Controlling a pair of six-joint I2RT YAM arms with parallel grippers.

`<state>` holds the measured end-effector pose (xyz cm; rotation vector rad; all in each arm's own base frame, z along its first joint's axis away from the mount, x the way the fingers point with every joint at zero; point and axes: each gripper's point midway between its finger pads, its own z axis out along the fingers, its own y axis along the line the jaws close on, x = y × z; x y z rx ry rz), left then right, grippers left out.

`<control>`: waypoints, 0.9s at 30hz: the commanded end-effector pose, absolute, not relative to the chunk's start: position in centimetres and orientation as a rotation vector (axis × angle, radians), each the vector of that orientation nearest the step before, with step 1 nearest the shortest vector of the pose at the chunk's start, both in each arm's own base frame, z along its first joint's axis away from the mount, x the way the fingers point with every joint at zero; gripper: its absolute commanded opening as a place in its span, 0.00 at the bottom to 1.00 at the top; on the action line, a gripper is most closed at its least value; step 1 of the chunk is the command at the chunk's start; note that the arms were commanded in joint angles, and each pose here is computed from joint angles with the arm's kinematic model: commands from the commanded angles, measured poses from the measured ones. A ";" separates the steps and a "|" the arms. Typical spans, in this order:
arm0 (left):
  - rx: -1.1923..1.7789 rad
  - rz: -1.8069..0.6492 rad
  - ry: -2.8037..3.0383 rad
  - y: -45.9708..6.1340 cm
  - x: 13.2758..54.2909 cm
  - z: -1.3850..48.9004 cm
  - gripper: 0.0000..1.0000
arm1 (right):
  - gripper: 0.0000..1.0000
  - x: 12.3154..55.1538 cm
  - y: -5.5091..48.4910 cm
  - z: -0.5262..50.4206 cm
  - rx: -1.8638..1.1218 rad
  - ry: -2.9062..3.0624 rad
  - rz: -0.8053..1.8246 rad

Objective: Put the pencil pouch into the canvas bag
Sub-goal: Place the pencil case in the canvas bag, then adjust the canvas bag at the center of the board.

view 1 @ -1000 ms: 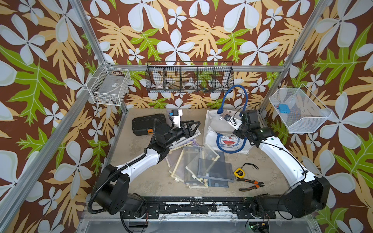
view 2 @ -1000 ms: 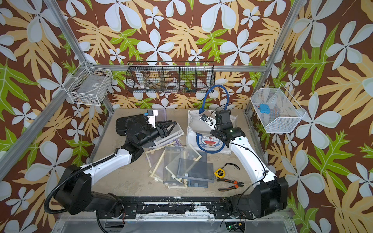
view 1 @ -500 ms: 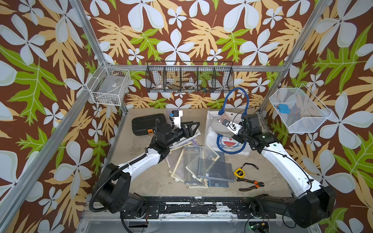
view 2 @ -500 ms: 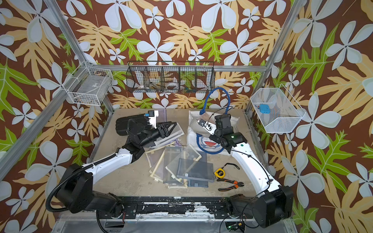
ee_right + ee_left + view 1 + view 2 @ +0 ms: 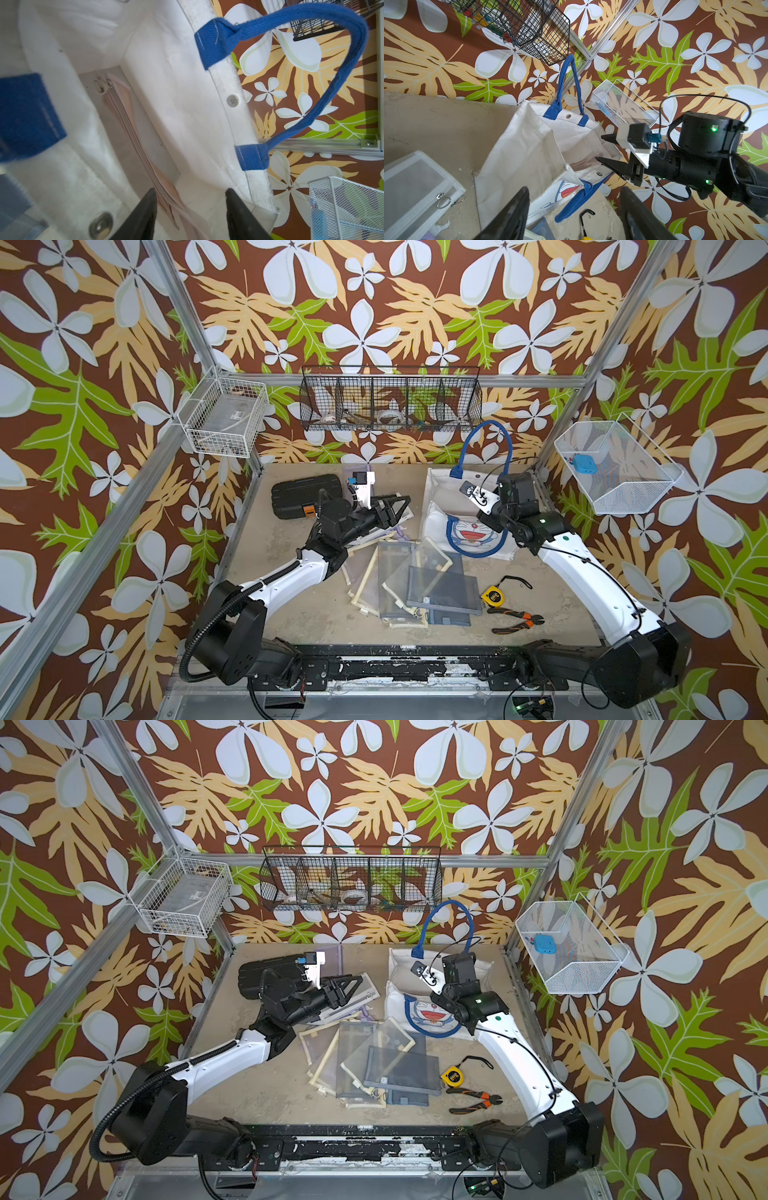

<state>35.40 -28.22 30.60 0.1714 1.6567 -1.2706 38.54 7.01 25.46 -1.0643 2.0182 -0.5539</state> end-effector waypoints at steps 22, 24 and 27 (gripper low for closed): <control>0.269 -1.225 1.676 -27.6 31.6 30.6 0.72 | 0.51 53.1 -1.2 33.5 -0.223 1.980 -0.237; 0.268 -1.203 1.676 -27.3 31.5 30.7 0.72 | 0.49 54.2 -2.1 32.1 -0.200 2.007 -0.260; 0.269 -1.171 1.677 -26.9 31.6 30.9 0.72 | 0.45 55.7 -2.7 31.2 -0.178 2.015 -0.292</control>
